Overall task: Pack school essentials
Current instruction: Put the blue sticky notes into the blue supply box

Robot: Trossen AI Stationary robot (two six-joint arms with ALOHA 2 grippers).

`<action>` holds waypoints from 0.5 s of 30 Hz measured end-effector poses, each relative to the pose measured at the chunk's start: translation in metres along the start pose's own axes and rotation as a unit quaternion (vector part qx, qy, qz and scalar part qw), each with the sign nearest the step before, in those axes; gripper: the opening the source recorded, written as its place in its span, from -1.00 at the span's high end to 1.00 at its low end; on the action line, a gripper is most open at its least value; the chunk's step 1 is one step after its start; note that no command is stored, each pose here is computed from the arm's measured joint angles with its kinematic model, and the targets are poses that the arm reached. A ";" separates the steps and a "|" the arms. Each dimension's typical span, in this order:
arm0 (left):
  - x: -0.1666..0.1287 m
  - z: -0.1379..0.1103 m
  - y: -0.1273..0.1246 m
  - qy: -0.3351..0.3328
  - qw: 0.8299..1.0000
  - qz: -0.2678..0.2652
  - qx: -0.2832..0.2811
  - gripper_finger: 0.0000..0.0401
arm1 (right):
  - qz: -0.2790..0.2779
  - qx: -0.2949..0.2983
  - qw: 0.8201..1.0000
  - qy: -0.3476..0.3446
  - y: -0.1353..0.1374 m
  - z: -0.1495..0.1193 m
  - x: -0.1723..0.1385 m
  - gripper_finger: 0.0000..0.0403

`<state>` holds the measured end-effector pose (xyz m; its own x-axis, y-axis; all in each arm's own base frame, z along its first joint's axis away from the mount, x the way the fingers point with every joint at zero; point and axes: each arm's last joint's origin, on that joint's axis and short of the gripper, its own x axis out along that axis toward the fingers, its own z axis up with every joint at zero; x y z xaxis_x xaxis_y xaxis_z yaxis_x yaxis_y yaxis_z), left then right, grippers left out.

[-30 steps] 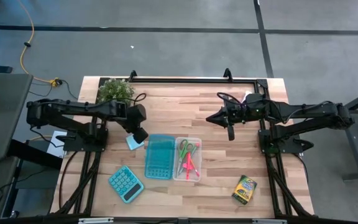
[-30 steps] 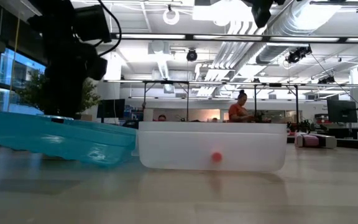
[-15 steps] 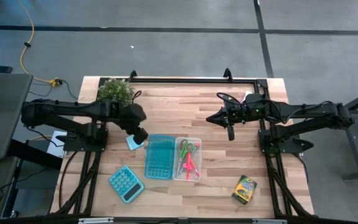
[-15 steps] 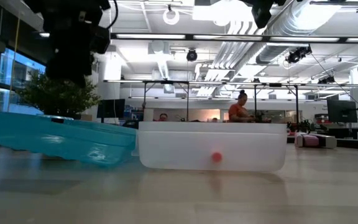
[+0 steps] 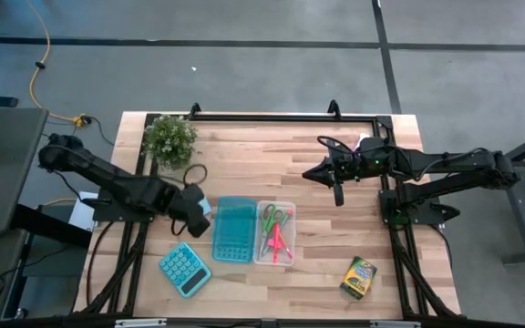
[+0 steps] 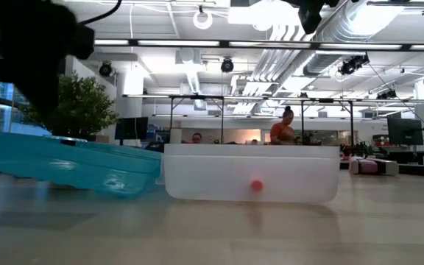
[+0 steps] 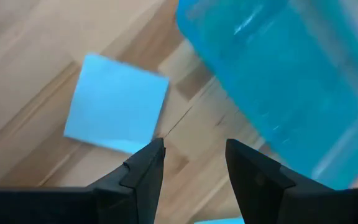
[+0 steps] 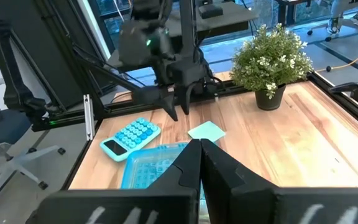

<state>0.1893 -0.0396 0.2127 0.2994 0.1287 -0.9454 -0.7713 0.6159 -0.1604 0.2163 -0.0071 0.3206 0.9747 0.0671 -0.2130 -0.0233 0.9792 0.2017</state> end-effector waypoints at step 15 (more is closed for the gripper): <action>0.048 -0.006 -0.004 0.030 0.983 0.054 0.170 -0.05 | -0.029 -0.002 1.000 0.012 -0.002 -0.003 0.000 1.00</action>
<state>0.2029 -0.0407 0.1662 0.1845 0.1681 -0.9684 -0.5613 0.8268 0.0366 0.2156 -0.0086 0.3175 0.9691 0.0140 -0.2463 0.0325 0.9825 0.1836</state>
